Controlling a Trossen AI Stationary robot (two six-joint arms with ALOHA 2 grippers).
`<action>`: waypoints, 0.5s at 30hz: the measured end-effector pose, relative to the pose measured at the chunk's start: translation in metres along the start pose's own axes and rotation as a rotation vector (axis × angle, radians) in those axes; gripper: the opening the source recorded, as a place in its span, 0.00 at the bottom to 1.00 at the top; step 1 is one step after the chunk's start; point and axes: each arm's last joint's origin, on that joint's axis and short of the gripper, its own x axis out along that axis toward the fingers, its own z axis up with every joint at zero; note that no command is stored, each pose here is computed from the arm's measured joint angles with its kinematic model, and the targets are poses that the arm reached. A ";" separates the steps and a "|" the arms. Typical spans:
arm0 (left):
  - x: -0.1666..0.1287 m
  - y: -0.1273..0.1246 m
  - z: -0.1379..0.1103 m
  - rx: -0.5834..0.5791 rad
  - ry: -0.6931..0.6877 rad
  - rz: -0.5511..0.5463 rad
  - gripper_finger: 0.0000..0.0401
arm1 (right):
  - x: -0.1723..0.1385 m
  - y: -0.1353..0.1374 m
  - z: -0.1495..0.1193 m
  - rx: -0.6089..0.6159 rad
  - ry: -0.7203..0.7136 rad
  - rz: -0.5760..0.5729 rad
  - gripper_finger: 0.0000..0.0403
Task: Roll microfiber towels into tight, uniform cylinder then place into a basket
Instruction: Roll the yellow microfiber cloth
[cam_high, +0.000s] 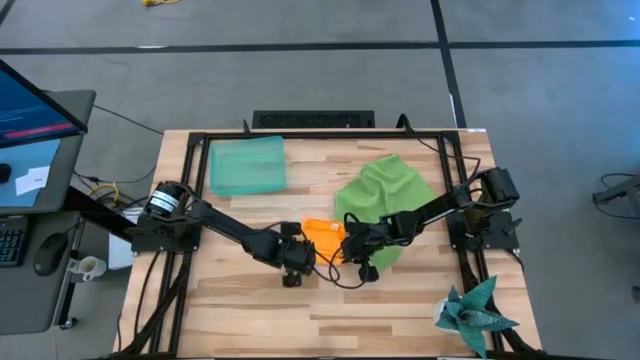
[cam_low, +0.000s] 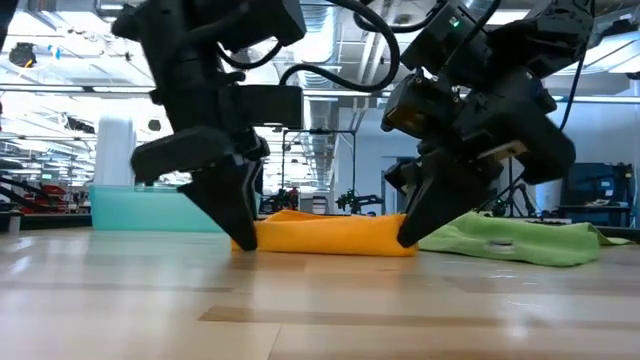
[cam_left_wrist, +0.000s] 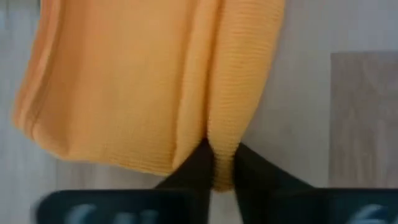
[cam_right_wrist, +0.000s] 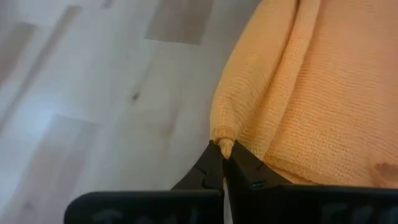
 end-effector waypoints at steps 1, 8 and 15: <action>-0.003 0.000 0.001 -0.024 0.001 -0.040 0.04 | 0.000 0.001 0.000 0.015 0.000 0.022 0.04; -0.023 -0.007 0.008 -0.224 0.013 -0.386 0.05 | -0.001 0.007 0.002 0.162 0.003 0.254 0.03; -0.027 -0.014 0.014 -0.500 0.087 -0.567 0.04 | -0.003 0.010 0.010 0.484 0.060 0.399 0.04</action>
